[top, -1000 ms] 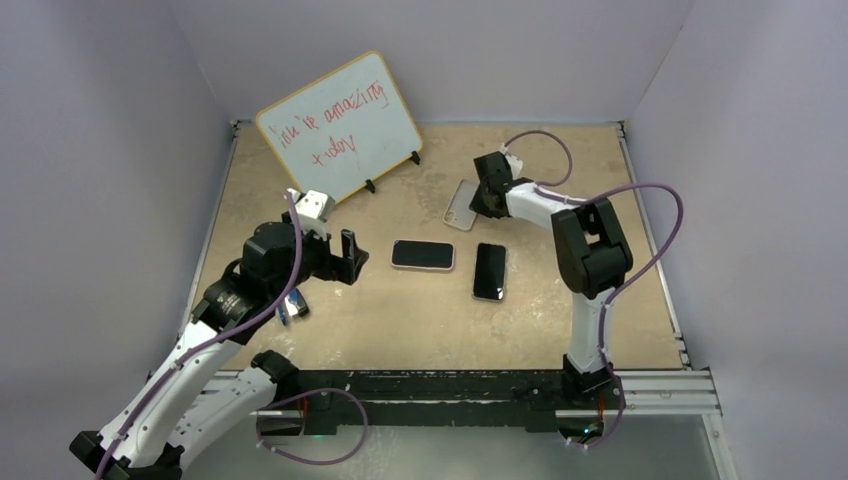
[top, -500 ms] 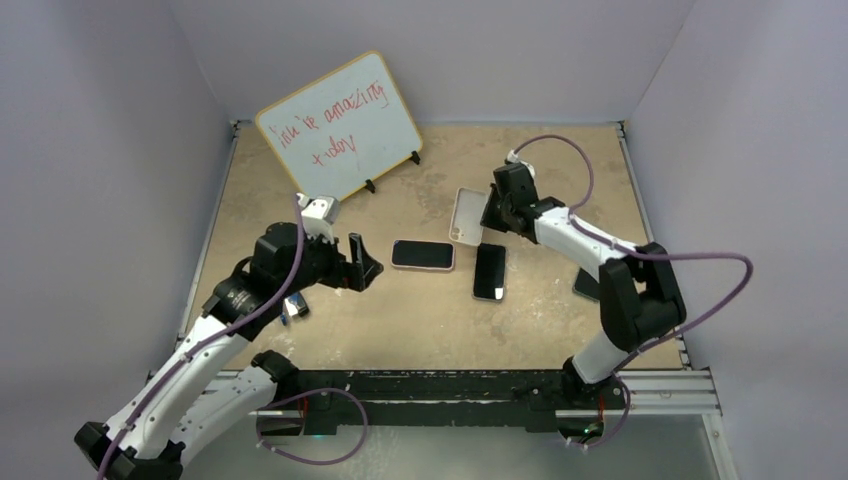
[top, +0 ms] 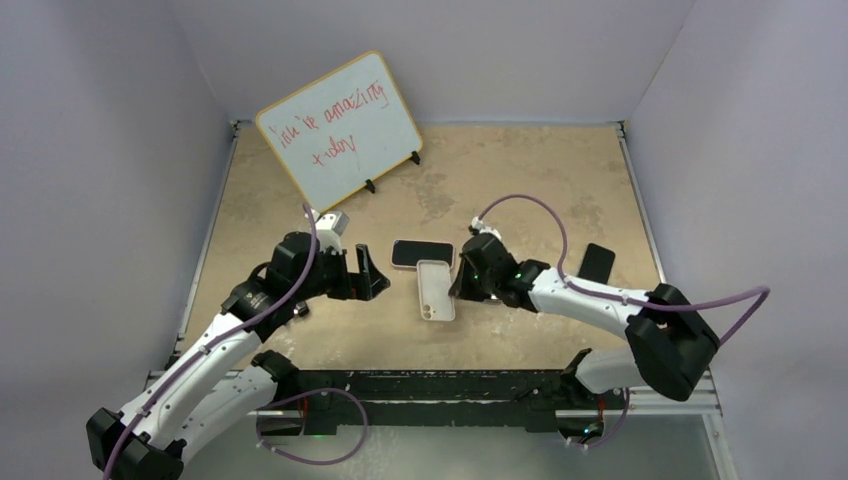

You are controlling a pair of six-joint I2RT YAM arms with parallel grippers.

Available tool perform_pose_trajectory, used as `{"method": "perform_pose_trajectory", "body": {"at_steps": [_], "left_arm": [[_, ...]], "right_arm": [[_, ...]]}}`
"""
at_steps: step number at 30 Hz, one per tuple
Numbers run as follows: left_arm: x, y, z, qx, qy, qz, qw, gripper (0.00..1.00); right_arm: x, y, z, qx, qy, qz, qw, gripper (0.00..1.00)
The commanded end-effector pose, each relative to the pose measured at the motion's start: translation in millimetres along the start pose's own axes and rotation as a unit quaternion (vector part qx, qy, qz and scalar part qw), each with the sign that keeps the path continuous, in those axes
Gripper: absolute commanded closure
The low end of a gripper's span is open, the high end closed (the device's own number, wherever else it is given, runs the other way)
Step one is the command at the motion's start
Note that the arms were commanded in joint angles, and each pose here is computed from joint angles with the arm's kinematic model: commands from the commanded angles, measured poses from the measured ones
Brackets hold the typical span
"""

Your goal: Put the phone into the phone case

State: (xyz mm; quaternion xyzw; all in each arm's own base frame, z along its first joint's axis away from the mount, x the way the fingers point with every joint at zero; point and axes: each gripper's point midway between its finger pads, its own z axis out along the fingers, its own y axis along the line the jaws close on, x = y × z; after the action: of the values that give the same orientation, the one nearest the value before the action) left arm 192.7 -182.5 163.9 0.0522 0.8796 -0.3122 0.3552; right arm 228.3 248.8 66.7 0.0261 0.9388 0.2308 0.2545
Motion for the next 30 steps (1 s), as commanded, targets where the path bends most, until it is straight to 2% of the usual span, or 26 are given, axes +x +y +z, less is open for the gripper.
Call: {"method": "perform_pose_trajectory", "body": {"at_steps": [1,9,13,20,25,30], "left_arm": [[-13,-7,-2,0.011,-0.031,-0.017,0.999,0.03],[-28,-2,-13,-0.019,-0.049,0.013,0.999,0.04],[-39,-2,-21,-0.031,-0.061,0.034,0.997,0.04],[-54,-1,-32,-0.051,-0.074,0.071,0.993,0.03],[-57,1,-36,-0.057,-0.076,0.094,0.991,0.03],[-53,0,-34,-0.047,-0.076,0.094,0.992,0.03]], "right_arm": [[31,21,5,-0.021,0.004,0.044,0.999,1.00],[78,28,18,0.012,0.027,0.022,0.999,1.00],[77,27,15,0.030,0.019,0.025,0.999,0.89],[69,13,2,0.076,0.006,0.029,0.997,0.58],[35,-12,-16,0.132,-0.059,0.021,0.989,0.27],[-5,-56,-35,0.173,-0.097,0.069,0.978,0.03]]}}
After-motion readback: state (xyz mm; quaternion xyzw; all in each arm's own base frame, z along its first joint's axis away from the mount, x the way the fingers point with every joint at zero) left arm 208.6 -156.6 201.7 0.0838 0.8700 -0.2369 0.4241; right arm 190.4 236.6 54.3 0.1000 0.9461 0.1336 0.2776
